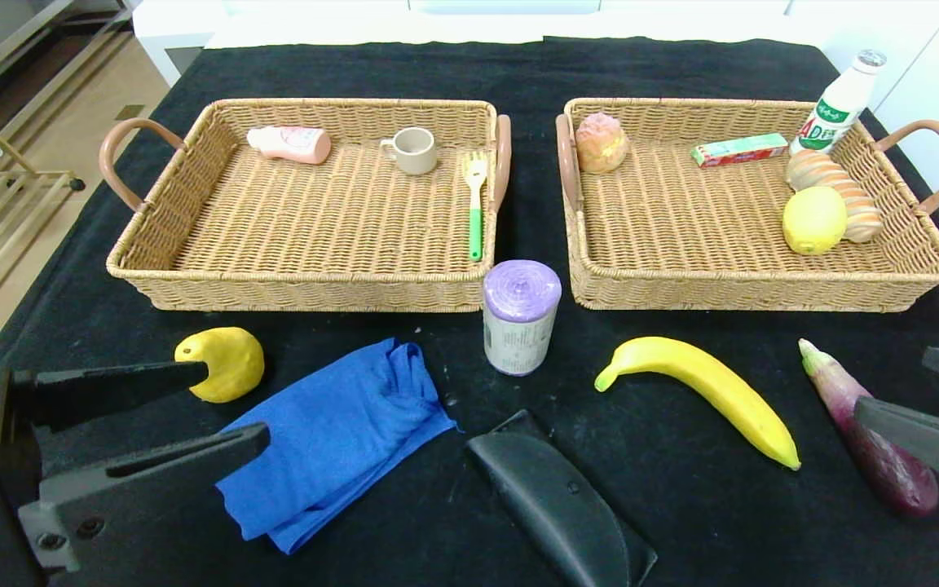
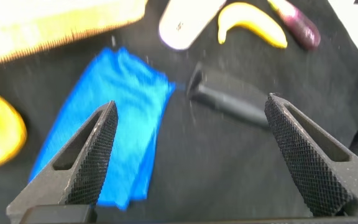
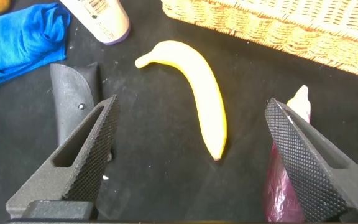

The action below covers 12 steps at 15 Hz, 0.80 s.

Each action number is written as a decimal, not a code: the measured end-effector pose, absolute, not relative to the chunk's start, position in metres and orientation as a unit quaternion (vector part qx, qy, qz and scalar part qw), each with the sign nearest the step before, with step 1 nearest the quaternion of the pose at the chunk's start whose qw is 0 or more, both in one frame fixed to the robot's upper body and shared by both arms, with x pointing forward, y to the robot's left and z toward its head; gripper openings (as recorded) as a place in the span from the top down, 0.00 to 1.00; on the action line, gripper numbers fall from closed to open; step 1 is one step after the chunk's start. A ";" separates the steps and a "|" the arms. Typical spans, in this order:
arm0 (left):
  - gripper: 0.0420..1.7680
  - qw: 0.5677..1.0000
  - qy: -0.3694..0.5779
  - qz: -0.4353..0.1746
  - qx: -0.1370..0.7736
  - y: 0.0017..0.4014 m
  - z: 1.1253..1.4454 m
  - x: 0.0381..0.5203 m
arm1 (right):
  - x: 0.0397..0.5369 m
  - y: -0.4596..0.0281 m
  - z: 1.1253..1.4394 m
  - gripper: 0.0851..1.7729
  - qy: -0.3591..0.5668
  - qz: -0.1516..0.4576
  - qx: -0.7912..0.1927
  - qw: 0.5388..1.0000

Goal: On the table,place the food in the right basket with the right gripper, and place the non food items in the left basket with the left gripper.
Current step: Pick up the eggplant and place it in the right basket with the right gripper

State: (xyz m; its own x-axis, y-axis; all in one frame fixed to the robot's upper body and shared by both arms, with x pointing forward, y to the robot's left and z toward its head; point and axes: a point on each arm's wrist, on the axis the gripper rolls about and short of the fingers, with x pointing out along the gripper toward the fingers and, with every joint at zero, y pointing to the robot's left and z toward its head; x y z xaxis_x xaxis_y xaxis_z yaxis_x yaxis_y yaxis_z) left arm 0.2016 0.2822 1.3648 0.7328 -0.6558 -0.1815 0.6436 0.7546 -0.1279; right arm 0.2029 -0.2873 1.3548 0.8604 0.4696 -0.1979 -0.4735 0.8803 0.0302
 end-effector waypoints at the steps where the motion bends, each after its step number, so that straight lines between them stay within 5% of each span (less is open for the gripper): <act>1: 0.03 0.930 0.108 -0.351 -0.027 0.281 1.367 0.205 | 0.203 -0.287 1.354 0.04 0.102 0.244 -0.010 0.964; 7: 0.03 0.930 0.116 -0.349 -0.025 0.277 1.366 0.213 | 0.204 -0.287 1.355 0.04 0.104 0.241 -0.014 0.965; 12: 0.03 0.925 0.119 -0.360 -0.026 0.277 1.363 0.212 | 0.199 -0.292 1.368 0.04 0.170 0.176 -0.031 0.969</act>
